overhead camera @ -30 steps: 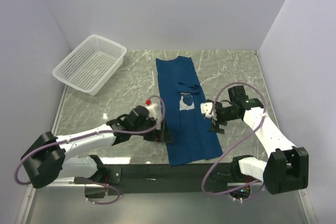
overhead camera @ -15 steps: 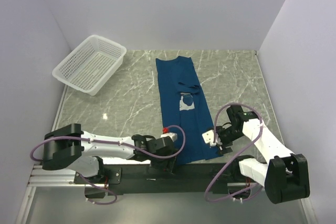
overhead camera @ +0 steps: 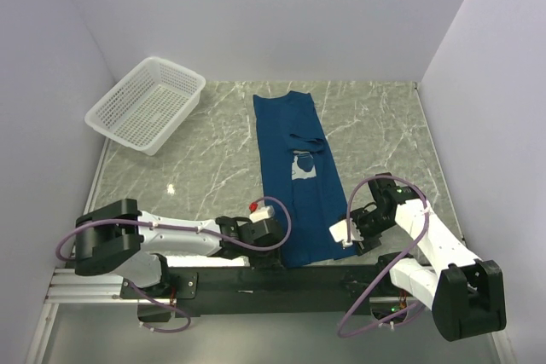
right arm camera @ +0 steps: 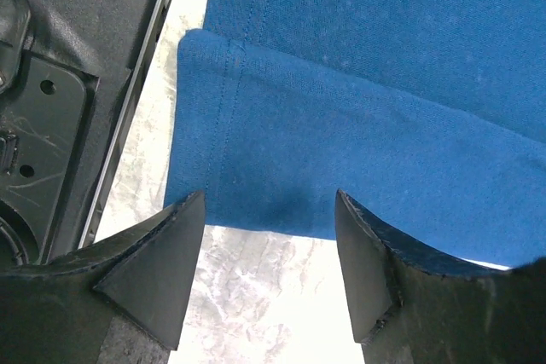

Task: Fold and stack the t-shirts
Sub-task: Fold the tshirt

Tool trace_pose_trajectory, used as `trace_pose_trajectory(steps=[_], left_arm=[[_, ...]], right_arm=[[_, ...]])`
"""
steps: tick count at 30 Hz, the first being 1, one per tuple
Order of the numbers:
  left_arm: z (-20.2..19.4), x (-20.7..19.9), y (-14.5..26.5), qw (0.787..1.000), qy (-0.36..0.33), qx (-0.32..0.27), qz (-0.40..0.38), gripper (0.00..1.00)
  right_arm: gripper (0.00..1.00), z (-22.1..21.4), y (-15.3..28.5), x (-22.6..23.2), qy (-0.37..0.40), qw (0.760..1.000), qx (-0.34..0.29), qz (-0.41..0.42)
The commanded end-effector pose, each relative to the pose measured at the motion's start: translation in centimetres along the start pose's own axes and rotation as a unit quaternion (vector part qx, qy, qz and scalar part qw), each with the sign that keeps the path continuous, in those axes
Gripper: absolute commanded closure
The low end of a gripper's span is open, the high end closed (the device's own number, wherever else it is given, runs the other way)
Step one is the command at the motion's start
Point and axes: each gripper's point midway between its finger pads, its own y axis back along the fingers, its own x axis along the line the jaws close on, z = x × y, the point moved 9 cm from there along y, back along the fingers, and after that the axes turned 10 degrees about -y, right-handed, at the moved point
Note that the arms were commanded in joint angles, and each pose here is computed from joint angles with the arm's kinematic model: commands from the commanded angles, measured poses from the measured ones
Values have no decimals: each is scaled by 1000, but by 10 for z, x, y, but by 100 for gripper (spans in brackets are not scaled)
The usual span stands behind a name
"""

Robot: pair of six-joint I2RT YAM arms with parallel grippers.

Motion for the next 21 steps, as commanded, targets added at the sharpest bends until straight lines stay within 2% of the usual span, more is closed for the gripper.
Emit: trace_pose_trajectory(steps=[1, 4, 5, 13, 17, 21], left_arm=[[8, 12, -10, 998, 41, -23, 48, 54], [9, 9, -17, 998, 40, -16, 55, 57], [9, 9, -19, 998, 40, -14, 56, 63], [12, 16, -26, 995, 36, -27, 85, 82], [14, 11, -25, 997, 28, -34, 69, 99], [16, 5, -18, 998, 26, -39, 45, 99]], right_arm=[[32, 3, 2, -1, 21, 1000, 0, -4], [32, 3, 1, 0, 21, 1000, -1, 0], [33, 2, 1, 0, 20, 1000, 1, 1], [32, -5, -2, 8, 49, 998, 32, 19], [32, -8, -2, 8, 63, 996, 47, 32], [34, -11, -3, 9, 74, 994, 63, 46]])
